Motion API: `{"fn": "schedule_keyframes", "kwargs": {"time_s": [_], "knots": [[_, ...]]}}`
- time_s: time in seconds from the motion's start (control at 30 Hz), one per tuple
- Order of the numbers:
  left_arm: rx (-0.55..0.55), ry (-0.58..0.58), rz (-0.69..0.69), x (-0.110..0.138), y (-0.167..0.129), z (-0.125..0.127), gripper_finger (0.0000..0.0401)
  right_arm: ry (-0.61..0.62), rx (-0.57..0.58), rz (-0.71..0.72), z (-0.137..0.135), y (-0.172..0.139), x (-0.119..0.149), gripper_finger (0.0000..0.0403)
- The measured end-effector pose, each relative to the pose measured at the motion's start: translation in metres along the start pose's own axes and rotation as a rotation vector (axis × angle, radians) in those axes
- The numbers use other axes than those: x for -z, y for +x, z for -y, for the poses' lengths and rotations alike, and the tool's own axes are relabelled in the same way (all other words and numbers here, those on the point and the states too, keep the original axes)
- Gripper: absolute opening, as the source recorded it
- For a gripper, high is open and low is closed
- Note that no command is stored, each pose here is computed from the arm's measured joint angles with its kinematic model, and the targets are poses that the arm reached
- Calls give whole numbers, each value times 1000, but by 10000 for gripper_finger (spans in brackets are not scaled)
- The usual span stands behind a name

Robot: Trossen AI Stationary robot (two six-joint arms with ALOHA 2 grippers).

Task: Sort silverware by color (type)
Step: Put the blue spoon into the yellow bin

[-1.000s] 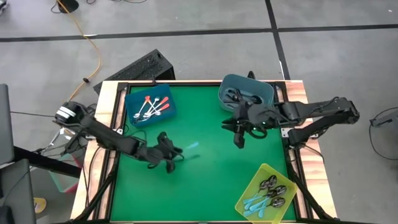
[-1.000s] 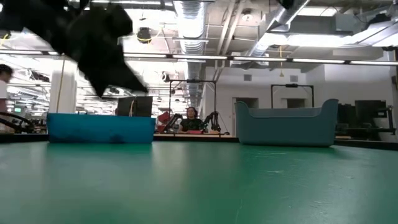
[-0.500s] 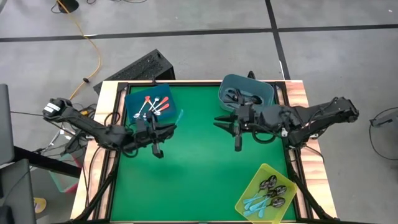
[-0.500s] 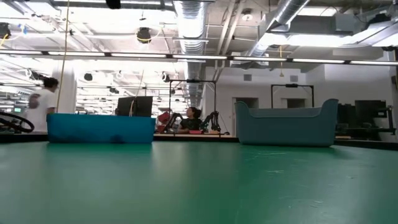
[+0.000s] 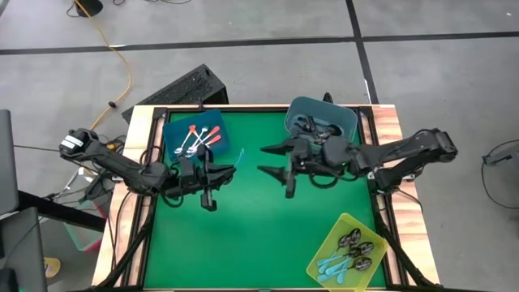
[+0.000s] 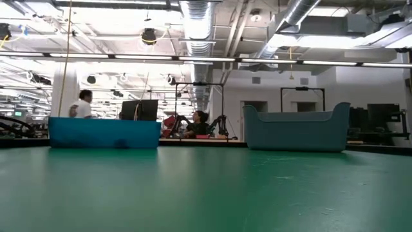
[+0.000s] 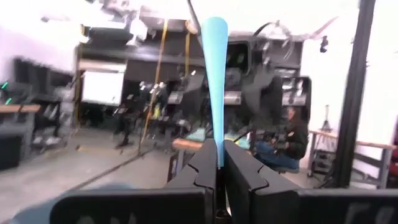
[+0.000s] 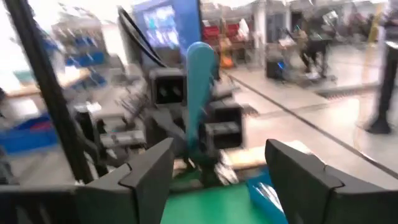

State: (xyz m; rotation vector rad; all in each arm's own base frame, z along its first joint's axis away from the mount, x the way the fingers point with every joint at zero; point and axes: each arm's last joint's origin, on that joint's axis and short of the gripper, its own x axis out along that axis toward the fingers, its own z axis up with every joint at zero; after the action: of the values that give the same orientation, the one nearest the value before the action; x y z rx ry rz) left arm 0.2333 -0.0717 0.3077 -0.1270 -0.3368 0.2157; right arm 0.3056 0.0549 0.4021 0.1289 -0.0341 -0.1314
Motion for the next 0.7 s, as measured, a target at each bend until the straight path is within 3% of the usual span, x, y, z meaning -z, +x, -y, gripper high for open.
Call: {"fn": "schedule_keyframes", "kwargs": {"time_s": [0.37,0.7], "knots": [[50,25,3,-1,21,7,0,33,-106,95,-10,33,11,275],[88,29,-13,9,41,17,0,24,-137,68,-13,45,13,275]]}}
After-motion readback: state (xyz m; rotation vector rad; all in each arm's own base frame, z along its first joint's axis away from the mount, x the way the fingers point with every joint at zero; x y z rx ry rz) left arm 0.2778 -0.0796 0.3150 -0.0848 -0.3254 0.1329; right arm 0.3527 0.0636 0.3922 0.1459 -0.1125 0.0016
